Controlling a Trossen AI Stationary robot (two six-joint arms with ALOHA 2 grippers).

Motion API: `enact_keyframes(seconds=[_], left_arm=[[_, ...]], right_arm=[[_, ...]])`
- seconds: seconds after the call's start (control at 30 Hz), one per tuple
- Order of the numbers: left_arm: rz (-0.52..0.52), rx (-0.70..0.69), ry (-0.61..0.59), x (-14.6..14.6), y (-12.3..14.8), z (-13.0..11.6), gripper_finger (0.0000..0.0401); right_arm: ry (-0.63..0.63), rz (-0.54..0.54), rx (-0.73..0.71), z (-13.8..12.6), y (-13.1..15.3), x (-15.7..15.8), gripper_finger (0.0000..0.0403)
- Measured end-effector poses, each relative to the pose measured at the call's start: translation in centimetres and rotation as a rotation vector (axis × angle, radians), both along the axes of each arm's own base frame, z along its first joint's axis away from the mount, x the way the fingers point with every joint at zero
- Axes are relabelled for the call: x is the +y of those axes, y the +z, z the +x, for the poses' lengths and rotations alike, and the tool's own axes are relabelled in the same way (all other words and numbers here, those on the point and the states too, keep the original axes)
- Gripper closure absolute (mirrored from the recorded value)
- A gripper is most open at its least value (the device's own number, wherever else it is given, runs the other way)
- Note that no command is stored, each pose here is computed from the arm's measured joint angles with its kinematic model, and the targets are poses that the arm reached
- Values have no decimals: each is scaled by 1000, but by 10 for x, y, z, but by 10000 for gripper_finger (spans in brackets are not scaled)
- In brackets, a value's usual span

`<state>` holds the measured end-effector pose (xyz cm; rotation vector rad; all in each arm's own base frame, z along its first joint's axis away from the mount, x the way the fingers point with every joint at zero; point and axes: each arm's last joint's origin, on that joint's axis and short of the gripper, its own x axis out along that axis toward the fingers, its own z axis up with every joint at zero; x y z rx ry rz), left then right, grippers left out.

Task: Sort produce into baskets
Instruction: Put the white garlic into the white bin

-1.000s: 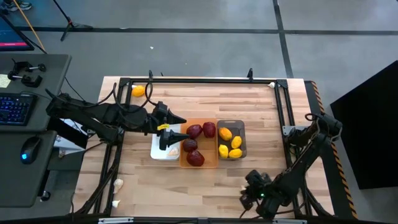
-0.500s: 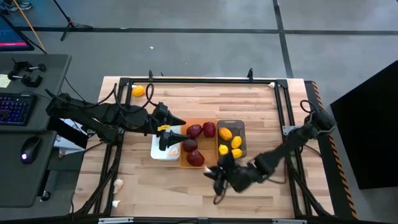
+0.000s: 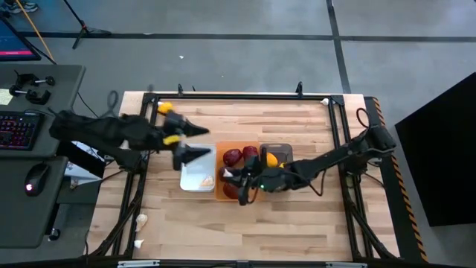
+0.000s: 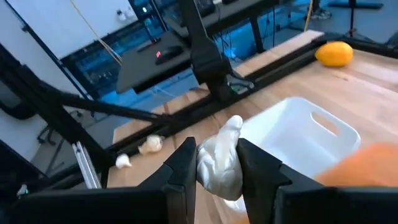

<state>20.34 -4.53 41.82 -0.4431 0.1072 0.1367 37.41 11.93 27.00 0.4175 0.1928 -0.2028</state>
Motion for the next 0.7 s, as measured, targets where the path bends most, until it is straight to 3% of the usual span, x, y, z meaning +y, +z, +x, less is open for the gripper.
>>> enact_keyframes(seconds=[0.17,0.3,0.5,0.7], left_arm=[[34,23,64,4,6,-36,11],[25,97,76,-1,-1,-49,11],[72,162,101,-18,-11,-56,11],[123,177,162,-34,-18,-69,11]], right_arm=[[2,24,-124,21,-14,-6,324],[7,37,-179,40,-29,-12,324],[28,2,-155,80,-35,-19,316],[6,-64,3,114,-42,-27,284]])
